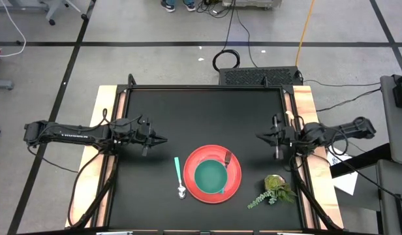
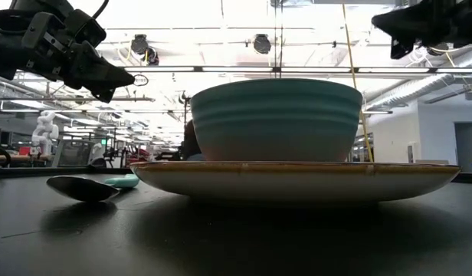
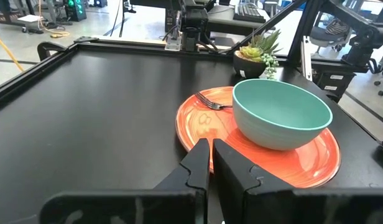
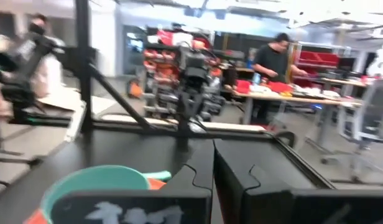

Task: Set table place
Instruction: Put the light green spoon into the green bowl

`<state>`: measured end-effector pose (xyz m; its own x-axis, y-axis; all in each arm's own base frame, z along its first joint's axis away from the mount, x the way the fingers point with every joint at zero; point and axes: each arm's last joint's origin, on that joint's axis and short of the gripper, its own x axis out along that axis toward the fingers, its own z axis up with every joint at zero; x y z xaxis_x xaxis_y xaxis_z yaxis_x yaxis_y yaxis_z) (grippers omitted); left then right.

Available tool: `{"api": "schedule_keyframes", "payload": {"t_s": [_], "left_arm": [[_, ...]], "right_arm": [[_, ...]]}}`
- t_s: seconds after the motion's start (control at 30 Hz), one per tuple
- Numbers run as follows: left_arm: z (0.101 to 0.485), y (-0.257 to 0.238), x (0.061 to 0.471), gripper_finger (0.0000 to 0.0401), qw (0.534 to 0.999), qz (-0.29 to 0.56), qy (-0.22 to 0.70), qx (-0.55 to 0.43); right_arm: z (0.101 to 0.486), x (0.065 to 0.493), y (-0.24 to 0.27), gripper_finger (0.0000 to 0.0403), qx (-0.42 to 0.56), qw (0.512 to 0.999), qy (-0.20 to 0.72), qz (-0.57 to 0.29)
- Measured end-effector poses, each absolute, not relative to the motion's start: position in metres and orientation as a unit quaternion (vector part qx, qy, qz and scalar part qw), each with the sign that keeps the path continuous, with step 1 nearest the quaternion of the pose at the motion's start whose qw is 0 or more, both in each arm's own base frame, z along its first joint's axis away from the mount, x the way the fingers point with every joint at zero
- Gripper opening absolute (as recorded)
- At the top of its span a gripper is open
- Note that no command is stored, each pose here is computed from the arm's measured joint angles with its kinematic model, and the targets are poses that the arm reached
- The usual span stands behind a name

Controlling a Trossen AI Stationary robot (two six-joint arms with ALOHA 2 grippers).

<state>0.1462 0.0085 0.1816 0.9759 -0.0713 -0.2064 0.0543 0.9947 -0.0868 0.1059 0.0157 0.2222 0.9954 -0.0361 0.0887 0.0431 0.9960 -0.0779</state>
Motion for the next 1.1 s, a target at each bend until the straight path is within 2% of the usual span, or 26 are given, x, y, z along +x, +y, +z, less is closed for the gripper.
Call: {"api": "schedule_keyframes", "payload": {"t_s": [0.13,0.67,1.1], "left_arm": [[0.182,0.008,0.146,0.0026,0.993,-0.032,0.105,-0.04],[0.181,0.009,0.146,0.0026,0.993,-0.031,0.105,-0.036],[0.182,0.009,0.146,0.0026,0.994,-0.03,0.101,-0.023]], "right_arm": [[0.218,0.104,0.011,0.0,-0.035,0.997,-0.032,-0.053],[0.178,0.105,0.012,0.0,-0.048,0.998,-0.027,-0.039],[0.175,0.105,0.008,0.0,-0.039,0.997,-0.024,-0.058]]}}
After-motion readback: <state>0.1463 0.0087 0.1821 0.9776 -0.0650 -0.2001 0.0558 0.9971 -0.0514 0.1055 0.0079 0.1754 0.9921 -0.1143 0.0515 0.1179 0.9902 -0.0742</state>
